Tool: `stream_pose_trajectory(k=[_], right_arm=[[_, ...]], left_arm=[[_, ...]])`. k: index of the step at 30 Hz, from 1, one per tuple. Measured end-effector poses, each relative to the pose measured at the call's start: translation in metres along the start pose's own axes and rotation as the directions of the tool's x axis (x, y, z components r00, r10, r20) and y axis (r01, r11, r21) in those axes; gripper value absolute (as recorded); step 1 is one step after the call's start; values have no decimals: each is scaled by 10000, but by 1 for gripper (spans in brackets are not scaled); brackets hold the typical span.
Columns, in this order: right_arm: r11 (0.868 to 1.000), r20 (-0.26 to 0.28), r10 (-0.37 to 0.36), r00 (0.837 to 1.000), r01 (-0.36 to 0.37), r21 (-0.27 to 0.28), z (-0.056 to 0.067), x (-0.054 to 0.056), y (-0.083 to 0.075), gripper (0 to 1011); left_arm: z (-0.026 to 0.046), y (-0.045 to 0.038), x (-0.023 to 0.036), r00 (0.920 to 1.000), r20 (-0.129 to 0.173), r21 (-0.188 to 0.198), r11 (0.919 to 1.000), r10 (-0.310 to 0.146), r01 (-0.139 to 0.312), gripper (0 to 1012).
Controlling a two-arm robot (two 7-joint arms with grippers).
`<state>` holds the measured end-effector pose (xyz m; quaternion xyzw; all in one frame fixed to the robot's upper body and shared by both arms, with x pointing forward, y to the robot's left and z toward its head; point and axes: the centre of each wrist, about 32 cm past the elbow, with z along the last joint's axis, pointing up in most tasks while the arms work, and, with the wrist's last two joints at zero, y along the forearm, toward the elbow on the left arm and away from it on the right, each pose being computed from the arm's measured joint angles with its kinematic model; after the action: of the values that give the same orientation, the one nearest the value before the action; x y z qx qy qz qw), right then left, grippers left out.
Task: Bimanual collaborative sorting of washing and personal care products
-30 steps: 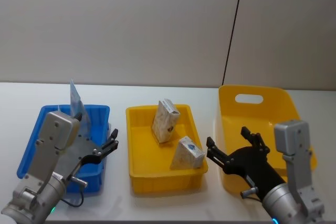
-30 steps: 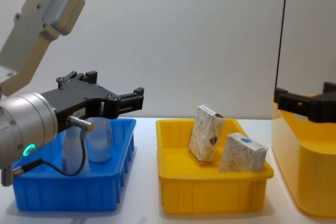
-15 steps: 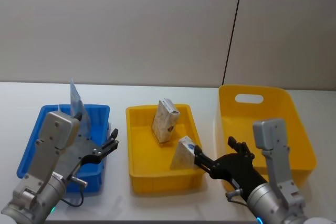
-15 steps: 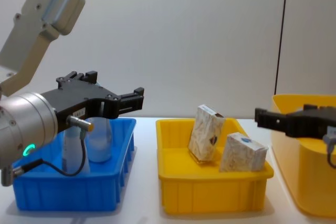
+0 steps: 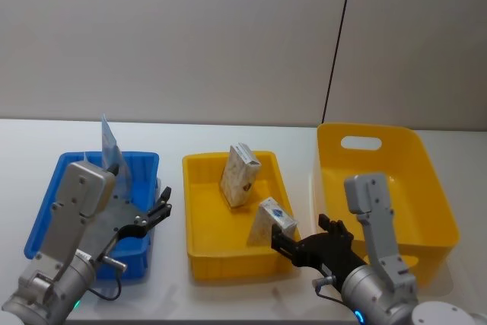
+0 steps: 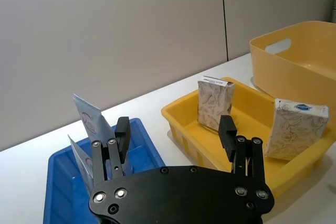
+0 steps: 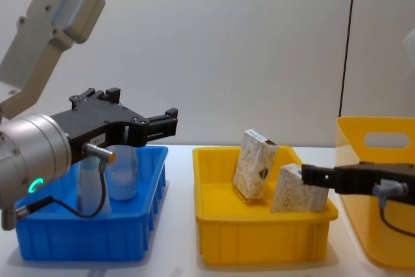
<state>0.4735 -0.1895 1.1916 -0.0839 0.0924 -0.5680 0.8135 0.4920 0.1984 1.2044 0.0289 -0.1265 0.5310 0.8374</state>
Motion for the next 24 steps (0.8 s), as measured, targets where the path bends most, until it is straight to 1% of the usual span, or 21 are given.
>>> stream_pose_trajectory(k=[9, 24], right_arm=[[9987, -108, 43, 9999, -49, -500, 6, 1, 147, 1004], [9962, -231, 46, 9997, -66, -872, 12, 28, 356, 1003]], left_arm=[[0, 0, 0, 10000, 0, 0, 10000, 0, 0, 1001], [0, 0, 0, 10000, 0, 0, 10000, 0, 0, 1002]])
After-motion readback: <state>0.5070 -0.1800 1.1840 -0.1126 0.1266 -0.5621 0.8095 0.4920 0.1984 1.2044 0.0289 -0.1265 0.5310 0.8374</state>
